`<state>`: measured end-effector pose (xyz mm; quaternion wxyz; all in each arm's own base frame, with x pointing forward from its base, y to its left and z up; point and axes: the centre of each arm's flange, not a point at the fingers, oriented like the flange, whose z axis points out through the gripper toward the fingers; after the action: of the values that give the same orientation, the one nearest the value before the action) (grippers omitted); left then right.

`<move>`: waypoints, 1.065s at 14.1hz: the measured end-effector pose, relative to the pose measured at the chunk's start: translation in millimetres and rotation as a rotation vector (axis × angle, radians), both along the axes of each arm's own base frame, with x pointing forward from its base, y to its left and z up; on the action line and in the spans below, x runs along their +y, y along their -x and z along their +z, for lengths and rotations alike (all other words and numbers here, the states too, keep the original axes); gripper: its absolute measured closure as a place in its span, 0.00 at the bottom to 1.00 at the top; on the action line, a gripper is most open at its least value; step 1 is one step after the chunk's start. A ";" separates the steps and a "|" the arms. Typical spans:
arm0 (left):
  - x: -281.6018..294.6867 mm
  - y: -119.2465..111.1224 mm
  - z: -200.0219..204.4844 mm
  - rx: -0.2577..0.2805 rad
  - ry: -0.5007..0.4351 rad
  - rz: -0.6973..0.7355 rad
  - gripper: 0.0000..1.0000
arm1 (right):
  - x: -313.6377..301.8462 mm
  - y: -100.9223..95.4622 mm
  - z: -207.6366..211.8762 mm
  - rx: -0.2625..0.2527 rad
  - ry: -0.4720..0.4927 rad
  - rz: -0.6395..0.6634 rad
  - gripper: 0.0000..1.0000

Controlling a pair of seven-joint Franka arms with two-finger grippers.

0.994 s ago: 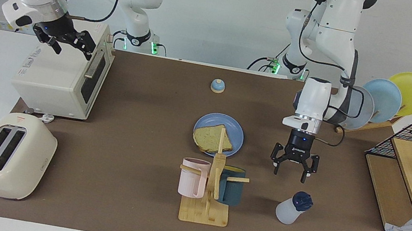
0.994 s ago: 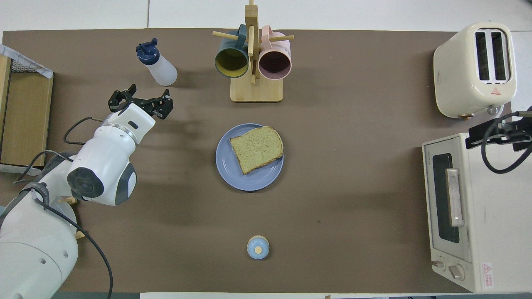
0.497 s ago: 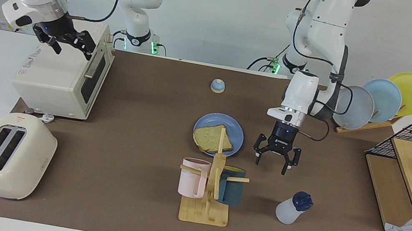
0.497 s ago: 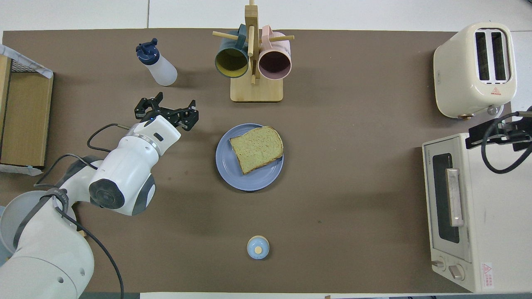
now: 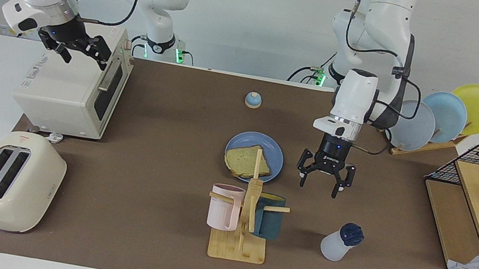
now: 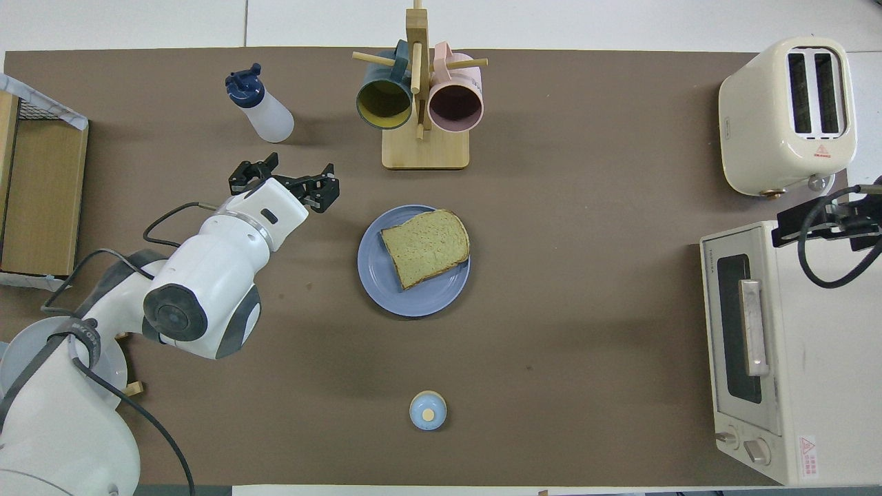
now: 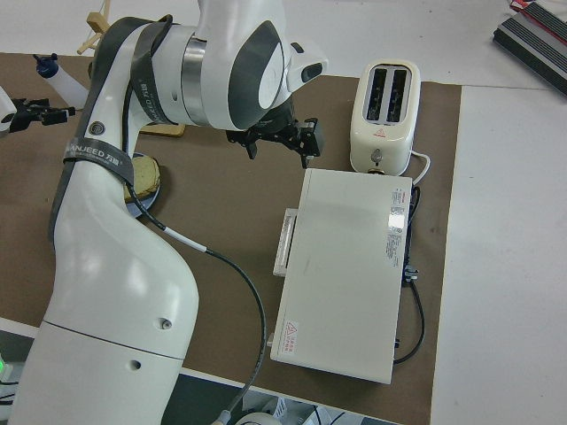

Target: Put bread on plate and add seasoning

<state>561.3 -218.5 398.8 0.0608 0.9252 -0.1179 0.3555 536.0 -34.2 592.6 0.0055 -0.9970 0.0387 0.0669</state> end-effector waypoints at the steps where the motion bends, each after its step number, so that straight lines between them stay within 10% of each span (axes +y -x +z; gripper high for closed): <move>1: -2.6 -3.5 5.4 0.024 -0.008 0.009 0.00 | 0.0 0.0 0.0 0.000 0.000 0.000 0.00; 15: 22.1 -36.2 153.6 0.332 -0.055 0.137 0.00 | 0.0 0.0 0.0 0.000 0.000 0.000 0.00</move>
<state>597.6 -196.4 552.4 0.0297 0.9783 -0.0527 0.1980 536.0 -34.2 592.6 0.0055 -0.9970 0.0387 0.0669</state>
